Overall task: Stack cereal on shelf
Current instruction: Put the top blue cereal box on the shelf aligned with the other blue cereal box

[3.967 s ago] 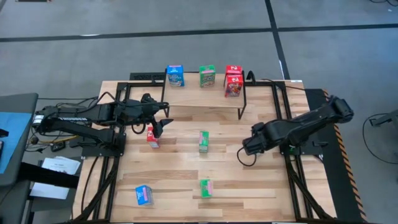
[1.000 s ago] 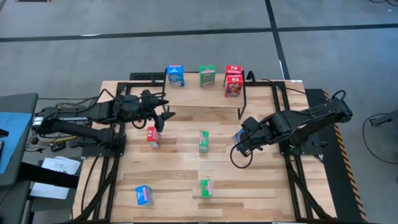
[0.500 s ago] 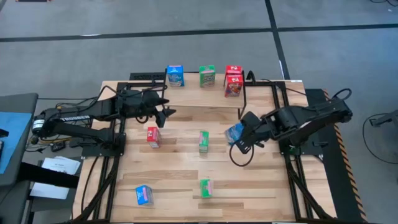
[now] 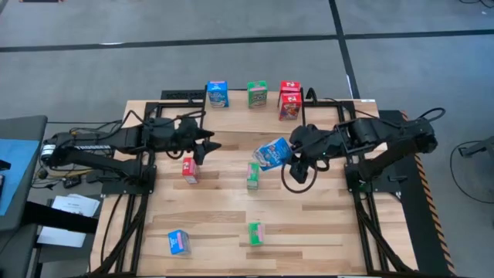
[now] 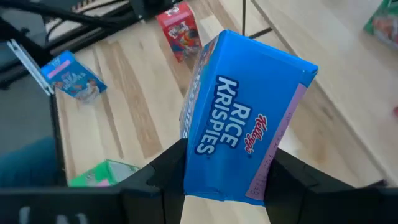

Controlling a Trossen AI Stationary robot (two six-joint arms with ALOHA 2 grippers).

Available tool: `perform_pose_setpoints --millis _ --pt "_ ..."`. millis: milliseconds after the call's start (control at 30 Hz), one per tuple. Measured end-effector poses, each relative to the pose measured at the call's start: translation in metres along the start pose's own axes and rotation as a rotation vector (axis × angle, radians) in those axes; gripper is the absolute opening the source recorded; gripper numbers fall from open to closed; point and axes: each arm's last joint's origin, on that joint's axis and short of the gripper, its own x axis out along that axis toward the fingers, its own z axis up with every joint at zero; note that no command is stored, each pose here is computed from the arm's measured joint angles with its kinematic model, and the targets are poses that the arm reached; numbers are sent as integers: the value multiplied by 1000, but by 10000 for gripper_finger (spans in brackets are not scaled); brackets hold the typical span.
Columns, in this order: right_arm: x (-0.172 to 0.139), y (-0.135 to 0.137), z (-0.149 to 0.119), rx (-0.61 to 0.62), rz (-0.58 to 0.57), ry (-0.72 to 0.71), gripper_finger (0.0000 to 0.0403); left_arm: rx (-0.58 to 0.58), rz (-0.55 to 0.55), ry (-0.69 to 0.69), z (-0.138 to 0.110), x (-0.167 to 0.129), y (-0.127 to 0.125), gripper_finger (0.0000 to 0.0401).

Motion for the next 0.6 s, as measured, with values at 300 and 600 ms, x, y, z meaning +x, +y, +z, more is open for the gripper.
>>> perform_pose_setpoints --millis 300,600 --pt "-1 6 1 -199 177 44 190 96 -266 16 -4 18 -23 312" --pt "-1 8 2 -250 217 35 190 182 -428 16 -19 59 -38 312"
